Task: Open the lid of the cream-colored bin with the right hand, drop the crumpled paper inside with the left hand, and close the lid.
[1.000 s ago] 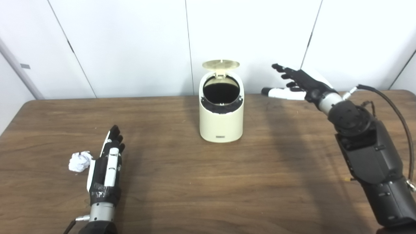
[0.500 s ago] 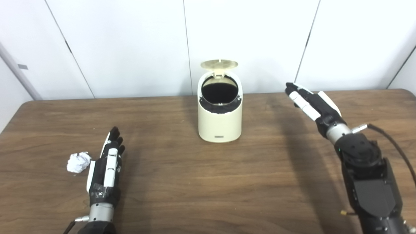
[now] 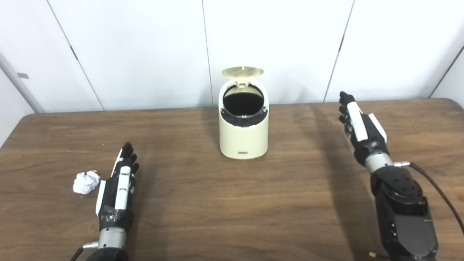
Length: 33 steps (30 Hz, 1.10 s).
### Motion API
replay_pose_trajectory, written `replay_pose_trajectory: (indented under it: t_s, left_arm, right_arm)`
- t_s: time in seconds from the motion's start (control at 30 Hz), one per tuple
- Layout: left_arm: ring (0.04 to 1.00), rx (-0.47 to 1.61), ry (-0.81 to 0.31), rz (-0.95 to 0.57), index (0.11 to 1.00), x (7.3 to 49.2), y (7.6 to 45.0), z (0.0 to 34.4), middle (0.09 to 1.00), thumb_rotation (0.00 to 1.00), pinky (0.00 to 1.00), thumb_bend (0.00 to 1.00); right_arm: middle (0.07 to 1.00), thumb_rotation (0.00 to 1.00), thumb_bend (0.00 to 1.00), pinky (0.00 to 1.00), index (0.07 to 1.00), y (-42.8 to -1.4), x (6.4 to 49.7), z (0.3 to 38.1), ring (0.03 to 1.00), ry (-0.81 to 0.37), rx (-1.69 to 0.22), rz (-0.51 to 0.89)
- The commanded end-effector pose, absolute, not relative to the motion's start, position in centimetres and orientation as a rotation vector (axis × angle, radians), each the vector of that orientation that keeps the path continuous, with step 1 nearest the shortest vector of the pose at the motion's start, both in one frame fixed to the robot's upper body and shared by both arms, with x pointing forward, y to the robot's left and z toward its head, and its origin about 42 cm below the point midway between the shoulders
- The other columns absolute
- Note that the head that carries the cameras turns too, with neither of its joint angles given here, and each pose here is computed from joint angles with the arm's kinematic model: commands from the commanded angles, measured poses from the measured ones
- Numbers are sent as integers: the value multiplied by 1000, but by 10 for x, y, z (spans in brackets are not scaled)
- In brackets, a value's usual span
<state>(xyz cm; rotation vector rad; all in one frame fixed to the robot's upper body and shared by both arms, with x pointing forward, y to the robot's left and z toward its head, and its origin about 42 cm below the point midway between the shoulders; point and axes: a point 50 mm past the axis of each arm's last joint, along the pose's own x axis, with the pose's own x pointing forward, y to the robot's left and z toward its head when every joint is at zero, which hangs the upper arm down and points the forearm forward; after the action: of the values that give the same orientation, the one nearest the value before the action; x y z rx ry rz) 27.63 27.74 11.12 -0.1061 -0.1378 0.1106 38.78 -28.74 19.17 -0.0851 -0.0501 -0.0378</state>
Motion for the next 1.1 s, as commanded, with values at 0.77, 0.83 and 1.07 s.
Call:
replay_pose_trajectory:
  t_s: [0.77,0.83,1.07]
  left_arm:
    - [1000,-134,-99,102,997,269,275,97,1000,788,1000,432]
    - [1000,-132,-100,99,1000,269,275,98,1000,793,1000,432]
    - [1000,-136,-101,107,996,270,272,100,1000,792,1000,435]
  right_arm:
    - [1000,1000,542,1000,1000,-286,375,155,1000,-182,41,-83]
    - [1000,1000,529,1000,1000,-287,375,154,1000,-179,40,-84]
    - [1000,1000,510,1000,994,-288,369,153,1000,-170,28,-80]
